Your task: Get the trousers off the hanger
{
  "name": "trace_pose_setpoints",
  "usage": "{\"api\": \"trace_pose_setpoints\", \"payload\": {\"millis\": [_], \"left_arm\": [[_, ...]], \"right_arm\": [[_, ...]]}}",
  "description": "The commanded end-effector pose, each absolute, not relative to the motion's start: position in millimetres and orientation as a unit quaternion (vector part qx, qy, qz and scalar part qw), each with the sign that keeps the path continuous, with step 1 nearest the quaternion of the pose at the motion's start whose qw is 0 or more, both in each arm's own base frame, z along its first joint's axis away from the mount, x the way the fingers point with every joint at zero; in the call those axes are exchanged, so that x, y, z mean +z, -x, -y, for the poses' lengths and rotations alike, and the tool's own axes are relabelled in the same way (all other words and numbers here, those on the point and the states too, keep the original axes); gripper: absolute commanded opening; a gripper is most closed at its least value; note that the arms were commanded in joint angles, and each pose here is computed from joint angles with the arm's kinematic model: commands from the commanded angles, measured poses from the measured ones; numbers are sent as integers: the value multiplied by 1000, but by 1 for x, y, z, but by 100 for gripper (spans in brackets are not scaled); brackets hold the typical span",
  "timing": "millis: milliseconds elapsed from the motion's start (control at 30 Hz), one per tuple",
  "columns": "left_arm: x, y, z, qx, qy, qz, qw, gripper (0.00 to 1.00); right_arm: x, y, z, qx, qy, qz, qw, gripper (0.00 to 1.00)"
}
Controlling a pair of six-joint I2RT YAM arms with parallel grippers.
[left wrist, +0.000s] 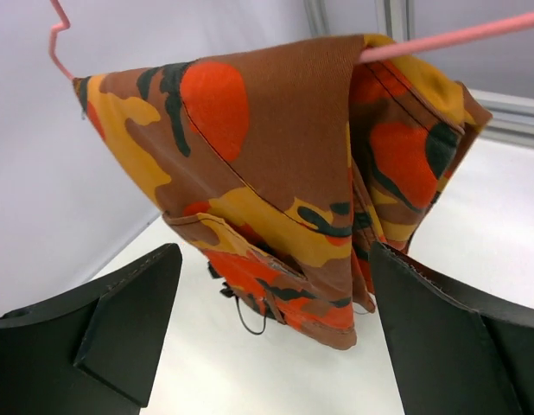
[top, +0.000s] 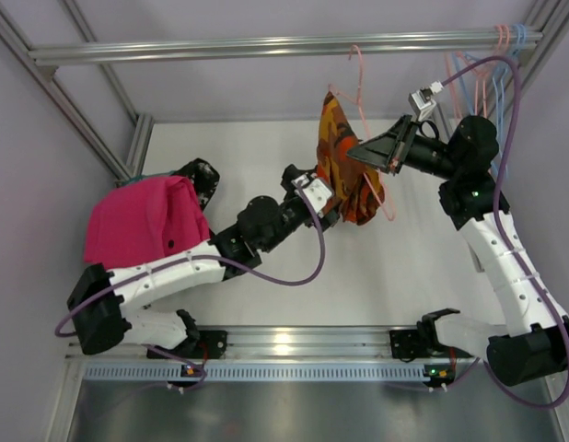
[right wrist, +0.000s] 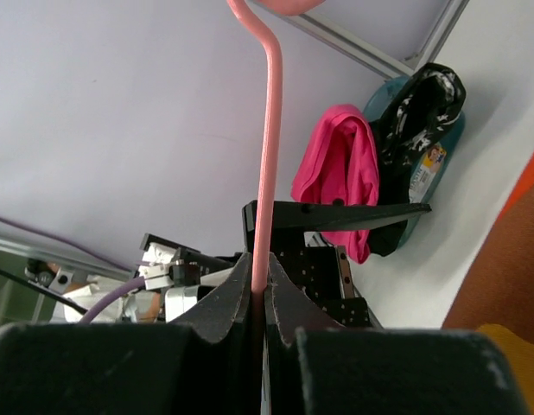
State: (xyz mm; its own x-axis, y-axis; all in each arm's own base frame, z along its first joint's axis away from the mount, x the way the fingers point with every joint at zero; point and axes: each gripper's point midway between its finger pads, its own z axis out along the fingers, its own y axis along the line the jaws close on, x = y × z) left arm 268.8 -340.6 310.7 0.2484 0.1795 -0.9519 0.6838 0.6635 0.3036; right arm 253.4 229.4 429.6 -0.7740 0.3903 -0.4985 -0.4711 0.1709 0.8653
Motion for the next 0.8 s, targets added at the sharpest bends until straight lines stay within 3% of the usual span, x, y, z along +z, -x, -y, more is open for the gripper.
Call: {"api": "trace_pose_setpoints", "payload": {"millis": [0, 600, 767], "left_arm": [[385, -277, 352, -212, -283, -522, 776, 96], [385, -309, 390, -237, -223, -544, 773, 95], [375, -330, 379, -221, -207, -570, 764, 88]], "right_arm": [[504, -222, -219, 635, 127, -596, 475, 0], [511, -233, -217, 642, 100, -587, 483, 0], [521, -228, -216, 643, 108, -579, 489, 0]]}}
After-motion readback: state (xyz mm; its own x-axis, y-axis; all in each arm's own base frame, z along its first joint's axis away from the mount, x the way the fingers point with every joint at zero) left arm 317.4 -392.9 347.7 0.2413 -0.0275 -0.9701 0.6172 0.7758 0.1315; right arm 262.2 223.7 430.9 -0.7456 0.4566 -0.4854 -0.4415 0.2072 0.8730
